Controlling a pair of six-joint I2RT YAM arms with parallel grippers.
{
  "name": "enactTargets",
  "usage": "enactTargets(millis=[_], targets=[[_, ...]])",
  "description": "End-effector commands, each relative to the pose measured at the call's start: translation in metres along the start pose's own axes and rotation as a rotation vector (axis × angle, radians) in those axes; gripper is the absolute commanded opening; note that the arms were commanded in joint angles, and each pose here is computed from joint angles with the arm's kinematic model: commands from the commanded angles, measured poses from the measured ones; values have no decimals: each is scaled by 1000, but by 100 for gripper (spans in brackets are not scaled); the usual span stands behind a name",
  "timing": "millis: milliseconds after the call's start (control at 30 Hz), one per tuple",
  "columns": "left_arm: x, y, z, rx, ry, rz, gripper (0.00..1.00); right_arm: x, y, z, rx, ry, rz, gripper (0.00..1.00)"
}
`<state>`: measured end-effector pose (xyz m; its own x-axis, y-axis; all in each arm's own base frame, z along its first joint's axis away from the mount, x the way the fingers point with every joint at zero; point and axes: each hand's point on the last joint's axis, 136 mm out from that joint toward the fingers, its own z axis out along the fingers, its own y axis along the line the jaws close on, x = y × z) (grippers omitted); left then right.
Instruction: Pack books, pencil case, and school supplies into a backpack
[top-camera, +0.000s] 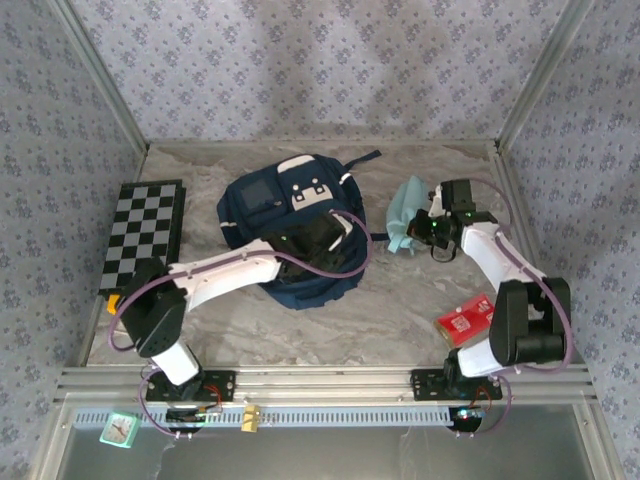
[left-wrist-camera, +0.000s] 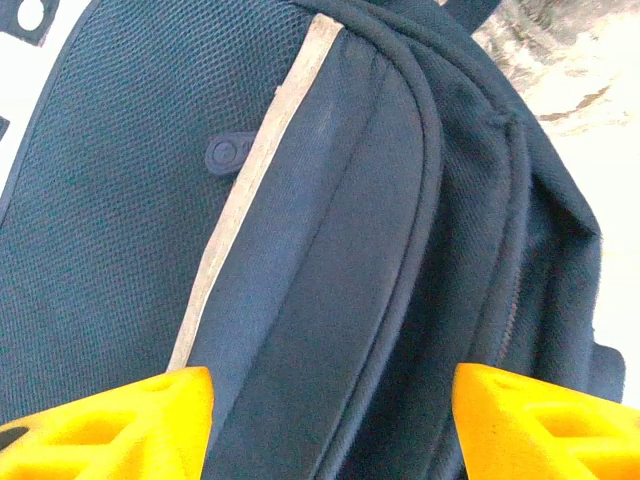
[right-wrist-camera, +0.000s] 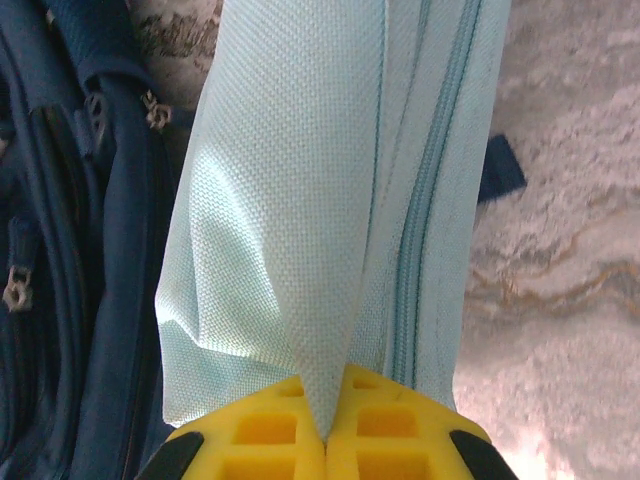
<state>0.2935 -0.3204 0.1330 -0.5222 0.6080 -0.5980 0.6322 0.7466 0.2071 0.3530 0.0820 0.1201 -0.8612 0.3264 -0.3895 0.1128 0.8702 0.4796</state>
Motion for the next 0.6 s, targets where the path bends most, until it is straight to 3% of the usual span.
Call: enactTargets(millis=[0,133,367,467,567], targets=[[-17,12,4,-87,-15,61,64,9,5,-15,-31,-7,-3,0],[-18,19,20,-143,3,79,64,14,7,-26,-48,-32,2,0],[-27,27,23,-120,9,37,52,15,11,-34,-63,-41,7,0],[-25,9,11,-6,8,47,53,17,13,-35,-74,-36,7,0],[-23,-16,-5,125,-13,73,60,17,15,-39,-81,-43,6,0]])
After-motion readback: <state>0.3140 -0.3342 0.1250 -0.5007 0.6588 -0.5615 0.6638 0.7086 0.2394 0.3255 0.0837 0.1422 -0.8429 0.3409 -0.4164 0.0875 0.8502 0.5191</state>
